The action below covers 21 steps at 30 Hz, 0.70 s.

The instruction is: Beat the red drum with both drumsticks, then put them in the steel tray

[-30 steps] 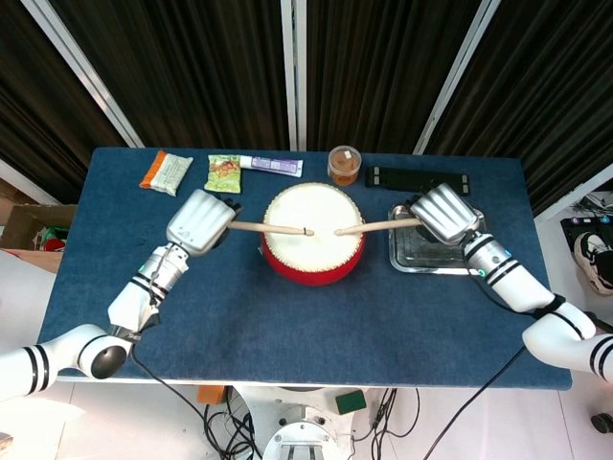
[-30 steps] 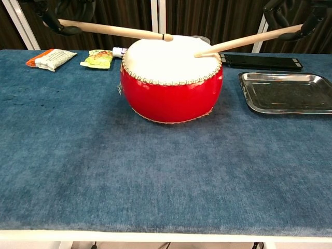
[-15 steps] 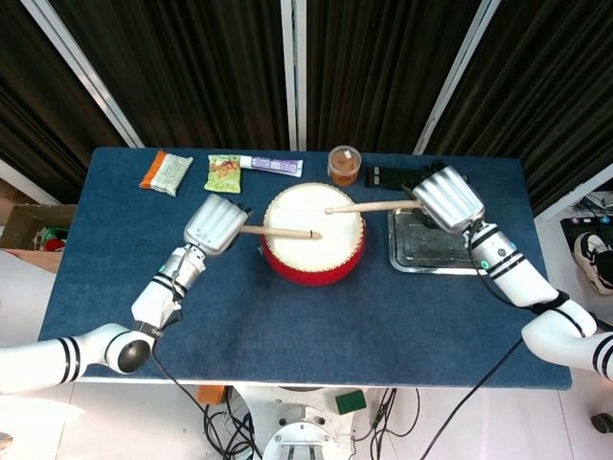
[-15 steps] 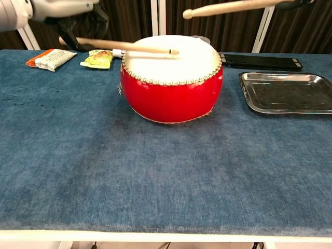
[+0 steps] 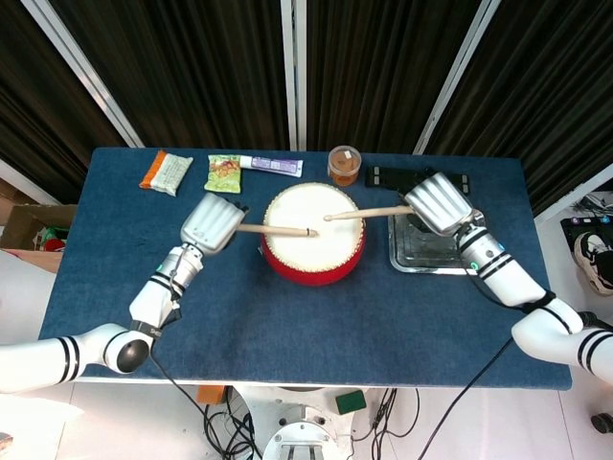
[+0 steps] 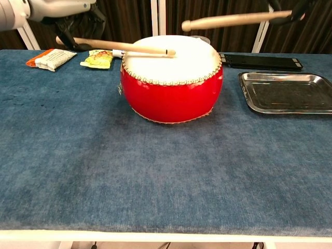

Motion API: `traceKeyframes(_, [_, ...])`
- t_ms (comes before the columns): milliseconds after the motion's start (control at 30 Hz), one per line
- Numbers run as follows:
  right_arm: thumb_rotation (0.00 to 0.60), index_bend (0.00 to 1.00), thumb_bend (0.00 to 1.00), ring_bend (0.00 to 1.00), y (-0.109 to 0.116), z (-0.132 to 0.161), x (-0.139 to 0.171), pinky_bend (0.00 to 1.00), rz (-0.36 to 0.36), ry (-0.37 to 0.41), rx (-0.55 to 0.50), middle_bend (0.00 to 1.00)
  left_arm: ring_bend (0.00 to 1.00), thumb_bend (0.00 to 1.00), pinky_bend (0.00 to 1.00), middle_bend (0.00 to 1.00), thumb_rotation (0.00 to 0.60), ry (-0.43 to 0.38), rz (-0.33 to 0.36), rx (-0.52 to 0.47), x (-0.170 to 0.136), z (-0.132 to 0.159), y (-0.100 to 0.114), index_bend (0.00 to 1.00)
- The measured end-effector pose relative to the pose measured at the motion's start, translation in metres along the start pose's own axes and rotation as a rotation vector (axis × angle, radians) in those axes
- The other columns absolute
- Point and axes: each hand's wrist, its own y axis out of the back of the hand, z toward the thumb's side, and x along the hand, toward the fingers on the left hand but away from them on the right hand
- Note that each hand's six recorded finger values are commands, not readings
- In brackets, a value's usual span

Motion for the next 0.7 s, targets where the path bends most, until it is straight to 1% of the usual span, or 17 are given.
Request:
traceKeyframes(67, [0.600,0.71,0.85,0.41,0.010,-0.003,0.002,0.44,-0.027,-0.005,-0.021,0.64,0.62,0.57,0.78,0.66,0.600,0.009,-0.006,0.004,0.001,-0.001,-0.001,0.65])
traceKeyframes(133, [0.600,0.71,0.85,0.41,0.009,-0.002,0.002,0.44,-0.019,-0.001,-0.019,0.64,0.62,0.57,0.78,0.66,0.600,0.024,0.009,-0.006,-0.001,-0.005,0.004,0.65])
traceKeyframes(233, [0.600,0.71,0.85,0.41,-0.005,0.003,-0.001,0.44,0.028,0.012,-0.007,0.64,0.61,0.57,0.78,0.66,0.600,0.040,0.043,-0.019,-0.007,-0.012,0.016,0.65])
traceKeyframes(300, [0.600,0.71,0.85,0.41,-0.022,0.010,-0.005,0.44,0.078,0.028,0.009,0.64,0.62,0.57,0.78,0.66,0.600,0.045,0.064,-0.032,-0.013,-0.016,0.025,0.65])
traceKeyframes(367, [0.600,0.71,0.85,0.41,-0.035,0.015,-0.008,0.44,0.116,0.041,0.033,0.64,0.62,0.57,0.78,0.66,0.600,0.044,0.075,-0.048,-0.017,-0.018,0.030,0.65])
traceKeyframes(433, [0.600,0.71,0.85,0.41,-0.044,0.018,-0.010,0.45,0.135,0.049,0.055,0.64,0.62,0.57,0.78,0.66,0.600,0.037,0.075,-0.056,-0.018,-0.017,0.030,0.65])
traceKeyframes(533, [0.600,0.71,0.85,0.41,-0.040,0.017,-0.010,0.45,0.114,0.041,0.049,0.64,0.62,0.57,0.78,0.66,0.600,0.023,0.052,-0.054,-0.015,-0.010,0.021,0.65])
traceKeyframes(633, [0.600,0.71,0.85,0.41,-0.024,0.009,-0.006,0.45,0.055,0.016,0.023,0.64,0.61,0.57,0.78,0.66,0.600,0.010,0.018,-0.040,-0.008,-0.003,0.008,0.65])
traceKeyframes(667, [0.600,0.71,0.85,0.41,-0.014,0.002,-0.002,0.45,0.022,-0.001,0.008,0.64,0.61,0.57,0.78,0.66,0.600,0.008,0.006,-0.036,-0.005,-0.001,0.003,0.65])
traceKeyframes(700, [0.600,0.71,0.85,0.41,-0.010,-0.001,0.000,0.45,0.009,-0.008,0.002,0.64,0.61,0.57,0.78,0.66,0.600,0.008,-0.009,-0.031,-0.002,0.001,-0.002,0.65])
